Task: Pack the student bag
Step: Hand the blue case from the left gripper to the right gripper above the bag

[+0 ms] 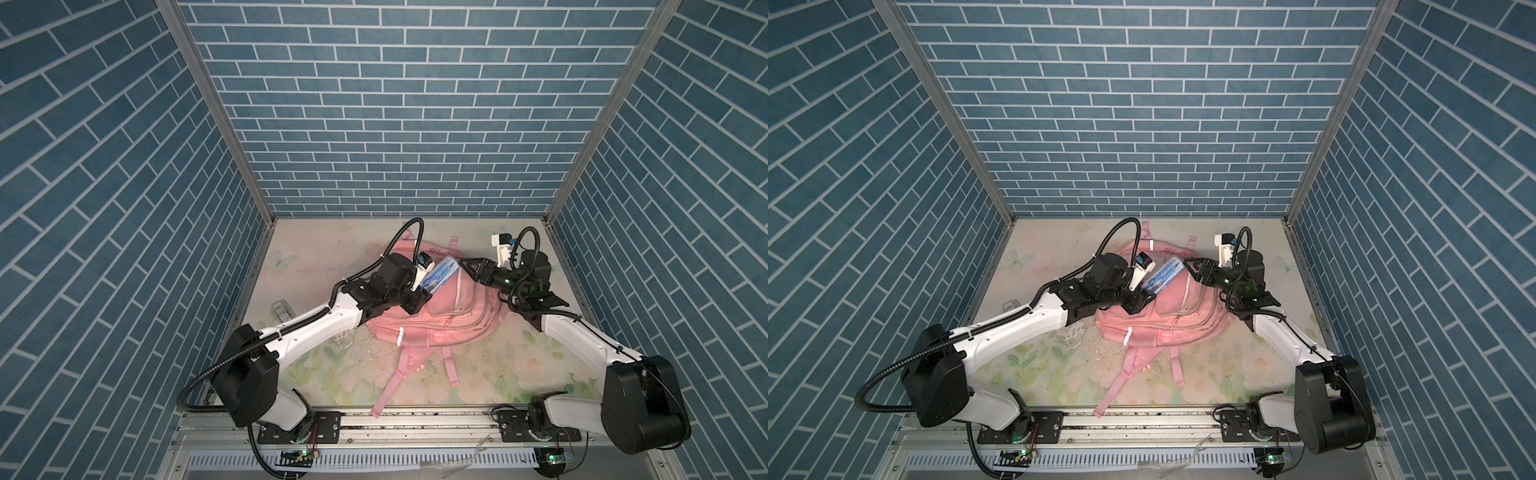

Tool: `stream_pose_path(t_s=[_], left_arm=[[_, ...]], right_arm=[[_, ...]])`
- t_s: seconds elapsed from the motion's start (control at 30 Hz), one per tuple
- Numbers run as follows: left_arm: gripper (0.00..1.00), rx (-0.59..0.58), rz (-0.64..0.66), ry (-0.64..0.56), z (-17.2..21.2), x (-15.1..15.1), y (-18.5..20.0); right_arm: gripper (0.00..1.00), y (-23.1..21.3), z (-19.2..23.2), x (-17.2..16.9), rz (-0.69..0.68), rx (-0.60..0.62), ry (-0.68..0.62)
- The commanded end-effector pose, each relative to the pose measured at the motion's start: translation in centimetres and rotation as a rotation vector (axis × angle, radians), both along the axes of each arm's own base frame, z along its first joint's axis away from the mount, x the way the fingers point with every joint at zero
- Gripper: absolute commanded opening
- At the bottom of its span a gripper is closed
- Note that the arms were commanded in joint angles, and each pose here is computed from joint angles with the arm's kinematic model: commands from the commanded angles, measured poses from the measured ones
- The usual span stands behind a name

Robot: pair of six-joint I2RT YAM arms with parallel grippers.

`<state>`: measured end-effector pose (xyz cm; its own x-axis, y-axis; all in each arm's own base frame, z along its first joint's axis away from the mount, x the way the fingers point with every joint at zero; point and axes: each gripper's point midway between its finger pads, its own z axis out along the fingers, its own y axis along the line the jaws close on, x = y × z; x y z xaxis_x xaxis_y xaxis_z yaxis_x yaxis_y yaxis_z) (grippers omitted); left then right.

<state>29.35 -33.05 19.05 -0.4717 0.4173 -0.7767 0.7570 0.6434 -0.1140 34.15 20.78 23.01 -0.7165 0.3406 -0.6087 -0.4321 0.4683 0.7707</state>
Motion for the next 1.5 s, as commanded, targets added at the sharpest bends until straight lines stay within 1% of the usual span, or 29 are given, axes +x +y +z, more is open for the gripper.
stream_pose_path(t_s=[0.0, 0.07, 0.13, 0.27, 0.3, 0.37, 0.4, 0.5, 0.53, 0.57, 0.63, 0.7, 0.8, 0.93, 1.0, 1.13, 1.23, 1.33, 1.47], left_arm=[[0.24, -0.049, -0.037, -0.057, 2.3, 0.6, -1.7], [0.24, -0.045, -0.044, -0.06, 2.4, 0.7, -2.0], [0.24, -0.041, -0.046, -0.071, 2.6, 1.1, -2.3], [0.24, -0.023, -0.051, -0.085, 2.6, 1.6, -2.6], [0.25, -0.013, -0.047, -0.087, 2.4, 1.8, -2.6], [0.29, 0.001, -0.043, -0.087, 2.2, 2.0, -2.6], [0.32, 0.007, -0.043, -0.087, 2.1, 2.0, -2.6], [0.5, 0.029, -0.031, -0.105, 2.0, 2.0, -2.5], [0.54, 0.033, -0.018, -0.108, 2.1, 2.2, -2.3], [0.59, 0.038, 0.004, -0.113, 2.2, 2.4, -2.0], [0.66, 0.038, 0.111, -0.134, 3.2, 3.5, -0.8], [0.69, 0.007, 0.147, -0.147, 4.8, 4.0, -0.8], [0.71, -0.062, 0.194, -0.124, 6.0, 4.5, -1.3], [0.7, -0.1, 0.276, -0.043, 5.6, 5.4, -2.3], [0.7, -0.114, 0.282, 0.008, 4.9, 5.4, -3.6], [0.7, -0.075, 0.274, 0.093, 2.5, 4.9, -6.9], [0.69, -0.03, 0.258, 0.139, 0.6, 4.0, -9.4], [0.69, 0.029, 0.25, 0.13, -0.2, 3.4, -11.3], [0.69, 0.092, 0.254, 0.138, -1.5, 3.3, -12.6]], right_arm=[[0.52, 1.1, 1.6, -0.6, 0.06, 0.096, 0.001], [0.5, 1.5, 1.7, -0.9, 0.084, 0.105, 0.003], [0.46, 1.9, 1.5, -1.2, 0.105, 0.108, 0.025], [0.34, 1.9, 1.2, -1.5, 0.092, 0.121, 0.043], [0.3, 1.8, 1.1, -1.5, 0.088, 0.123, 0.049], [0.24, 1.8, 1.2, -1.6, 0.085, 0.139, 0.057], [0.22, 1.8, 1.3, -1.6, 0.086, 0.152, 0.056], [0.15, 1.9, 1.5, -1.5, 0.085, 0.169, 0.06], [0.14, 1.9, 1.6, -1.4, 0.084, 0.174, 0.062], [0.13, 1.7, 1.7, -1.3, 0.077, 0.176, 0.06], [0.1, 1.2, 2.2, -0.9, 0.053, 0.177, 0.043], [0.09, -0.1, 2.4, -0.3, -0.022, 0.157, 0.018], [0.09, -3.2, 2.9, 0.8, -0.177, 0.092, -0.032], [0.1, -8.7, 3.1, 1.9, -0.373, -0.014, -0.035], [0.09, -11.3, 2.9, 2.0, -0.451, -0.066, -0.024], [0.09, -15.1, 3.0, 1.4, -0.56, -0.148, -0.036], [0.1, -17.2, 3.1, 0.7, -0.626, -0.181, -0.035], [0.09, -17.8, 3.3, 0.2, -0.644, -0.183, -0.047], [0.09, -17.9, 2.8, -0.1, -0.639, -0.206, -0.039]])
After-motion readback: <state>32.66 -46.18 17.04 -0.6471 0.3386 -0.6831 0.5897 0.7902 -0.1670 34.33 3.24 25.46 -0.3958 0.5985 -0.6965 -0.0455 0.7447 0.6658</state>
